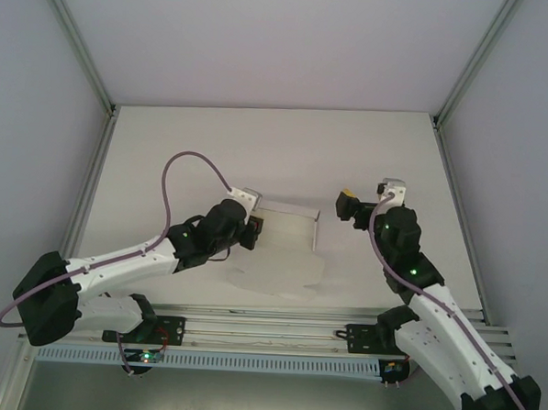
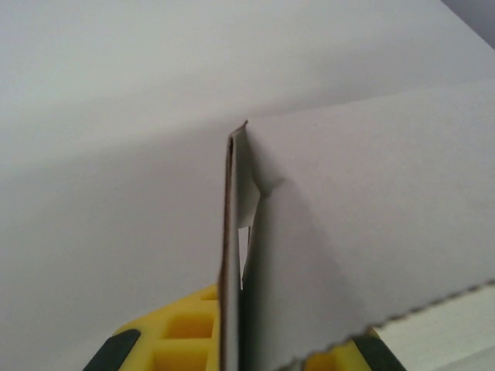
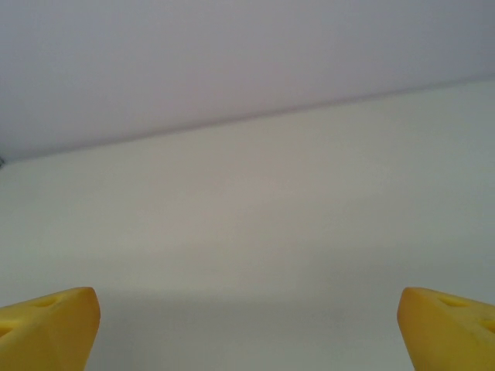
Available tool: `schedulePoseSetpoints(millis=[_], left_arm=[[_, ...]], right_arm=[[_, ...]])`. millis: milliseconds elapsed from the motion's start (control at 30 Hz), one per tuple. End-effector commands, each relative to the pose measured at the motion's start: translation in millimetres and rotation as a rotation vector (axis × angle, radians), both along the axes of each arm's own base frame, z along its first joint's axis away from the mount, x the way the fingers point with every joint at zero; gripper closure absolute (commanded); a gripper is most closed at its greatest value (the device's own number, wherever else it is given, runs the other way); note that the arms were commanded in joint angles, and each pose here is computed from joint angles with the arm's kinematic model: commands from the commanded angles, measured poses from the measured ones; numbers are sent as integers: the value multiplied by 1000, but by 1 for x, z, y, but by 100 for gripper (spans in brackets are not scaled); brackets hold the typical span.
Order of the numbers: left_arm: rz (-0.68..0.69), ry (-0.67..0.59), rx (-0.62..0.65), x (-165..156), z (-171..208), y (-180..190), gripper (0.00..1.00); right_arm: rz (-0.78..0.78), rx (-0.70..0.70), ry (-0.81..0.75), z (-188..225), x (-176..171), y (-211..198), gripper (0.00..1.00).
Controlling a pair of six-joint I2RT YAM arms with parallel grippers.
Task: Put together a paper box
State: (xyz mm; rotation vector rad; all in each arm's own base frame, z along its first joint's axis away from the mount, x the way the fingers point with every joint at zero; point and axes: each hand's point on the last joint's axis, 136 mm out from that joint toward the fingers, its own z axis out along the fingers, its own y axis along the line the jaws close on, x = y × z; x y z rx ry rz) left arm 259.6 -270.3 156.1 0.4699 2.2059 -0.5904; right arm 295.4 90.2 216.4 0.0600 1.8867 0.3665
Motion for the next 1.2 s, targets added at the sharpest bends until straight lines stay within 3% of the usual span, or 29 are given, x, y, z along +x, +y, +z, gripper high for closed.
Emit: schedulePoseSetpoints(millis=[0, 67, 300, 400, 667, 933, 1167], left_arm=[[-176, -23, 86, -2, 7, -18, 100], [-228, -6, 221, -2, 1, -15, 100], [-616, 152, 635, -20, -21, -5, 100], [-670, 231, 792, -12, -38, 2, 100], [-769, 320, 975, 8, -83, -1, 100], [-803, 242, 1251, 36, -125, -4, 100], [-839, 153, 1389, 53, -153, -13, 100]], right_arm=[[94, 45, 55, 2, -2, 18, 2], [89, 25, 65, 1, -3, 16, 2], [-7, -22, 73, -9, -19, -10, 2], [-39, -32, 59, -8, -25, -19, 2], [-52, -25, 37, -4, -31, -25, 2], [-45, -32, 50, -7, -30, -23, 2], [-56, -41, 54, -10, -29, -25, 2]])
